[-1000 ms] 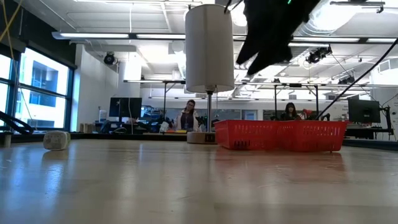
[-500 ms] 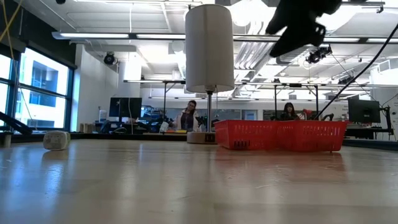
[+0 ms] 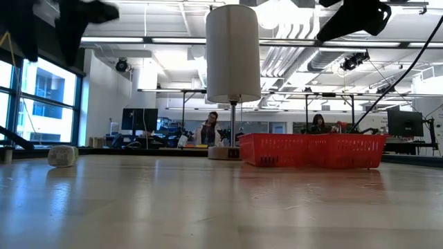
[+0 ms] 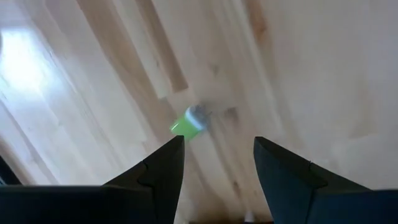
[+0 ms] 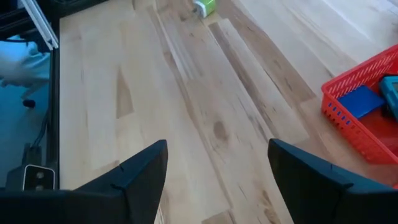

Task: Pick & Place Office items
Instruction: Put the green charger adapter into the right red bin

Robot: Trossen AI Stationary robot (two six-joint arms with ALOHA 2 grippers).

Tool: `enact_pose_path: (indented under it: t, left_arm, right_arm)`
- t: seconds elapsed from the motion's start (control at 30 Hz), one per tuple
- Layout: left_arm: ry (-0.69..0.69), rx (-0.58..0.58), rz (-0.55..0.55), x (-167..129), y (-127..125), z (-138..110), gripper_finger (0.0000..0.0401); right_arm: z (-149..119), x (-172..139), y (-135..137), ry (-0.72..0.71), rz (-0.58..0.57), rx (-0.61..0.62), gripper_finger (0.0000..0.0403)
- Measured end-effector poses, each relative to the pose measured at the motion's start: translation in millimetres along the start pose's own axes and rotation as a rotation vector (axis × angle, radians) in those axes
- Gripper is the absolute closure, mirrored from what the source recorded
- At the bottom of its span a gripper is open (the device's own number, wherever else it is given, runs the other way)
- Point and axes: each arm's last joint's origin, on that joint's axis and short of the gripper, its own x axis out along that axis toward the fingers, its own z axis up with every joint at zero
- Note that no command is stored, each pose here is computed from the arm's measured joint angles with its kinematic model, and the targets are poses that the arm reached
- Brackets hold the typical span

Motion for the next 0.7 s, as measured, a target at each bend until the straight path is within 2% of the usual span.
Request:
enact_pose_path:
  t: [0.17, 0.3, 0.5, 0.7]
  left_arm:
    - [0.076, 0.078, 0.01, 34, 12, -31, 0.0218]
    - [0.139, 0.084, 0.01, 63, 22, -44, 0.0218]
    - [0.157, 0.131, 0.001, 84, 36, -45, 0.0218]
    - [0.039, 0.183, -0.054, 88, 49, -35, 0.0218]
  right_arm:
    - [1, 0, 2, -0.009, 0.012, 0.006, 0.0137]
    - [1, 0, 1, -0.025, 0.003, 0.009, 0.0137]
    - [2, 0, 1, -0.051, -0.022, 0.006, 0.0137]
    - [2, 0, 1, -0.05, -0.022, 0.006, 0.0137]
